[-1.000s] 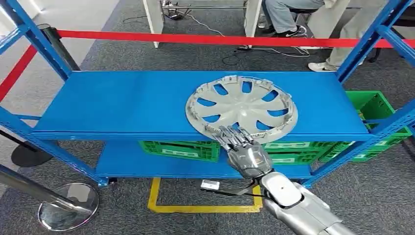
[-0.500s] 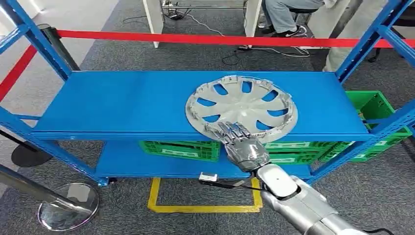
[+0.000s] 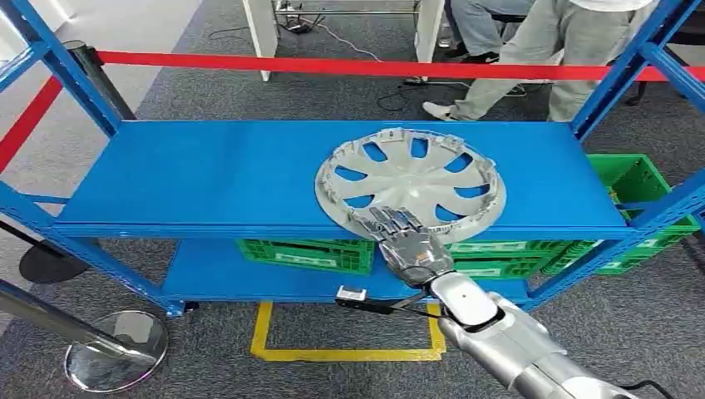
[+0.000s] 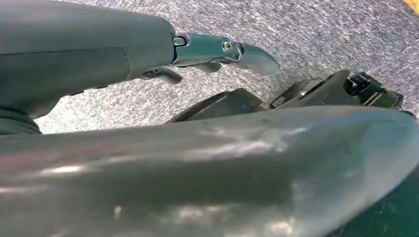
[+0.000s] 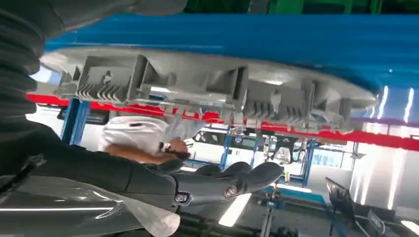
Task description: Take the parts from the cabinet and place them on the table.
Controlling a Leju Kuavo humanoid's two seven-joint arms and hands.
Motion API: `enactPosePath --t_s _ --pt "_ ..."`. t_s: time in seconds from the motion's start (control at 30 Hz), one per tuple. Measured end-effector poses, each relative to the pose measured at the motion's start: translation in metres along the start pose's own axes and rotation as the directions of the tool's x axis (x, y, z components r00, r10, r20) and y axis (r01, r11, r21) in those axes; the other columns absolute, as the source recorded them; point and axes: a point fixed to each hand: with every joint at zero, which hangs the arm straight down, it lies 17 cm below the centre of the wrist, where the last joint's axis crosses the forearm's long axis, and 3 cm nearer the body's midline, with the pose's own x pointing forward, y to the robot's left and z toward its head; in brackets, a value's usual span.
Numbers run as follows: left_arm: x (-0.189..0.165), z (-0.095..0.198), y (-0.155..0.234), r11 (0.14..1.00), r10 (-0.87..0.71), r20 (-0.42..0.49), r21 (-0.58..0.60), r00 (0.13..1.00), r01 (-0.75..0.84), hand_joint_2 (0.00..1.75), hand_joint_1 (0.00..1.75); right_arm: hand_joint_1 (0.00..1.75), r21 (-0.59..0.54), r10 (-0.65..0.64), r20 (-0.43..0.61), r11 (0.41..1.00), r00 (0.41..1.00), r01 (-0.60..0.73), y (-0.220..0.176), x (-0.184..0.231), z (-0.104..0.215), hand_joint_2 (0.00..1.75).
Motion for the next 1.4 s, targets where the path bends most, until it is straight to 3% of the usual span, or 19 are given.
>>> enactPosePath --t_s 0.7,1.4 --pt "-0.005 0.002 0.004 1.000 0.016 -0.006 0.015 1.000 -0.016 0.00 0.00 0.00 0.038 0.010 -0.076 0.999 0.997 -0.007 0.005 -0.035 -0.017 1.75" --pt "-0.014 0.006 0.003 0.998 0.045 -0.012 0.034 0.999 -0.045 0.00 0.00 0.00 0.161 0.056 -0.187 0.987 0.981 -0.025 0.034 -0.086 -0.008 1.75"
